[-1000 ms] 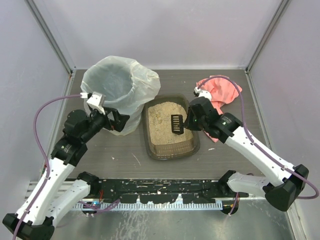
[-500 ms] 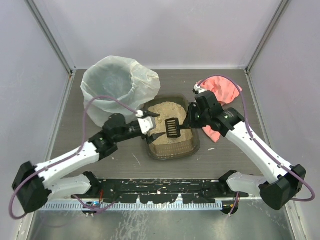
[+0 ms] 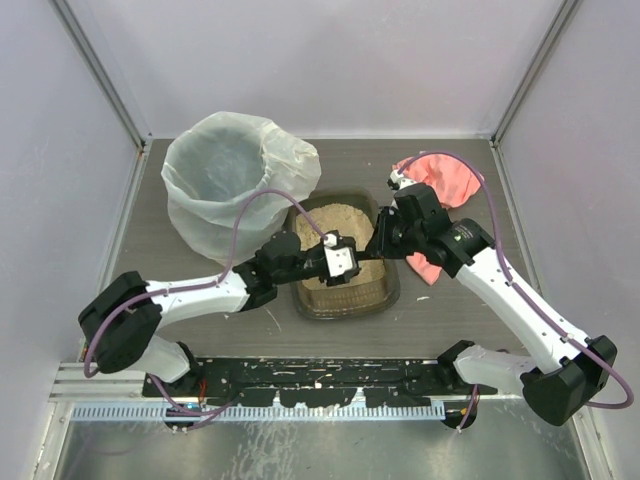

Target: Clean the litter box

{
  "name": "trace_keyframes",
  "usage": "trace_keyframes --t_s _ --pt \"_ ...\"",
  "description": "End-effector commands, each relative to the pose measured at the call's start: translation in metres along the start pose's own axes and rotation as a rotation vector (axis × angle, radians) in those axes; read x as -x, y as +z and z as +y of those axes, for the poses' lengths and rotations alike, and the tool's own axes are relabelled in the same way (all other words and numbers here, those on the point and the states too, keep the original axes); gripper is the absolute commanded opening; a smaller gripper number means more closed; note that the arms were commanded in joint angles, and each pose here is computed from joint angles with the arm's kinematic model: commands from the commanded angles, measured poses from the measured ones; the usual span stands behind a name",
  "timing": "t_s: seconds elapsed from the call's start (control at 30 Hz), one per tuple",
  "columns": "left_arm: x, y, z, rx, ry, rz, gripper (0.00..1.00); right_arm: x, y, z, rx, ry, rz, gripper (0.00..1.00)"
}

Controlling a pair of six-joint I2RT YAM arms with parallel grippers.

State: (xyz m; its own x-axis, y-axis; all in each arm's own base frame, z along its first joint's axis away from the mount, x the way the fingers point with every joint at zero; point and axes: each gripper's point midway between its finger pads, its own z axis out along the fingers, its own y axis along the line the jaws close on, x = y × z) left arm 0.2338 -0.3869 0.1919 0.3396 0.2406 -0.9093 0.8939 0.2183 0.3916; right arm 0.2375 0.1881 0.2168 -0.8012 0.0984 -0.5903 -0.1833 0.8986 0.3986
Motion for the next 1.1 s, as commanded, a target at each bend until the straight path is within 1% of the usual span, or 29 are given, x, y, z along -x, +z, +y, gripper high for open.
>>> trace_keyframes --t_s 0.0,0.1,0.17,0.27,0.4,0.53,0.57,0.7,0.97,1.07 --pt "0.051 0.015 0.03 0.093 0.052 -0.155 0.57 0.012 -0.009 0.01 0.05 0.003 -0.056 0.01" --pt "0.042 0.021 0.025 0.077 0.044 -0.138 0.49 0.013 -0.011 0.011 0.052 0.005 -0.062 0.01" --pt "0.036 0.022 0.025 0.087 0.034 -0.119 0.46 0.014 -0.012 0.012 0.057 0.008 -0.066 0.01" --pt "0.029 0.021 0.026 0.109 0.009 -0.102 0.46 0.015 -0.014 0.014 0.064 0.013 -0.069 0.01" --pt "0.022 0.022 0.013 0.071 -0.005 -0.1 0.46 0.018 -0.016 0.017 0.074 0.018 -0.074 0.01" --pt "0.015 0.025 0.006 0.055 -0.007 -0.084 0.39 0.022 -0.018 0.019 0.079 0.019 -0.084 0.0" --pt "0.014 0.026 0.006 0.054 -0.01 -0.082 0.39 0.022 -0.019 0.019 0.079 0.019 -0.085 0.01" --pt "0.011 0.026 0.003 0.045 -0.006 -0.079 0.39 0.022 -0.02 0.02 0.082 0.016 -0.081 0.01" --pt "-0.004 0.021 0.0 0.046 0.021 -0.032 0.39 0.026 -0.023 0.02 0.07 -0.002 -0.083 0.03" --pt "-0.008 0.022 -0.002 0.041 0.022 -0.021 0.37 0.027 -0.023 0.021 0.07 -0.002 -0.082 0.03"
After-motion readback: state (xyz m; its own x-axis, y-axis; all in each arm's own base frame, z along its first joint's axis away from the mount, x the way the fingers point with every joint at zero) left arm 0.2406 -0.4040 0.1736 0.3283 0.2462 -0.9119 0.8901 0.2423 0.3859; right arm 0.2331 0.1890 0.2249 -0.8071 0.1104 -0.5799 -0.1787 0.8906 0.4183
